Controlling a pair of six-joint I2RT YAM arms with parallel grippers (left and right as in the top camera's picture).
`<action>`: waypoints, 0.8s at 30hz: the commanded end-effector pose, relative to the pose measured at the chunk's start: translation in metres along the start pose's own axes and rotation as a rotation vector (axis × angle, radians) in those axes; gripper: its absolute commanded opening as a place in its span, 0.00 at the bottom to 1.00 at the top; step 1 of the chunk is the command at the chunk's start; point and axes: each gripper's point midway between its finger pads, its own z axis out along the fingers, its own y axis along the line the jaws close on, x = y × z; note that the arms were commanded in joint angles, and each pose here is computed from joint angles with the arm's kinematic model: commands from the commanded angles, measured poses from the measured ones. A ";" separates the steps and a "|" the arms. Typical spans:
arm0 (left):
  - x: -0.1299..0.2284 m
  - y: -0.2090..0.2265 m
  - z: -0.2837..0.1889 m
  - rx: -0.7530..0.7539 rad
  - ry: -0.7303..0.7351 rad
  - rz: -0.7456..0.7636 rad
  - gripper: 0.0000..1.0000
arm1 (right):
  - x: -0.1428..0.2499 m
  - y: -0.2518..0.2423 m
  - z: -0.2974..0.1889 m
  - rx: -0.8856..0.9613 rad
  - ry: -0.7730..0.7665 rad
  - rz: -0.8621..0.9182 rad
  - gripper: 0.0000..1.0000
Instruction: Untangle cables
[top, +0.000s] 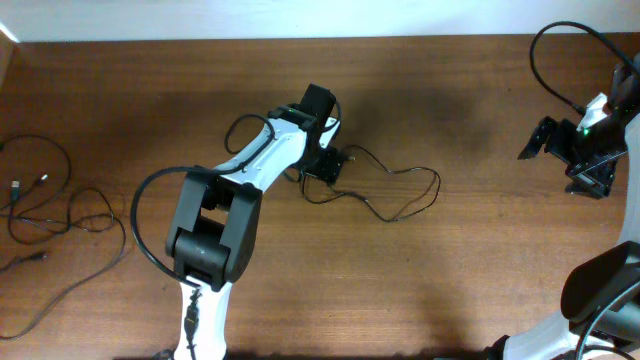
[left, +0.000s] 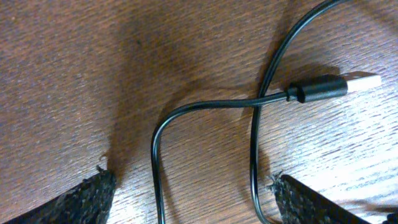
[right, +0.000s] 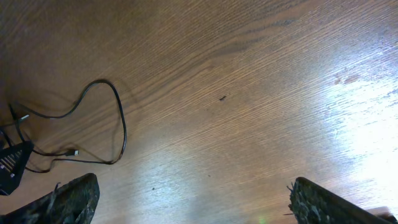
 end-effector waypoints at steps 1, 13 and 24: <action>0.026 -0.002 0.014 0.019 0.070 0.006 0.59 | 0.002 -0.002 0.000 0.010 0.004 -0.011 0.99; -0.064 0.086 -0.130 -0.204 -0.142 -0.118 0.00 | 0.002 -0.002 0.000 0.010 0.003 -0.012 0.99; 0.025 0.507 -0.216 -0.770 -0.560 -0.997 0.00 | 0.009 -0.003 0.000 0.016 0.029 -0.006 0.99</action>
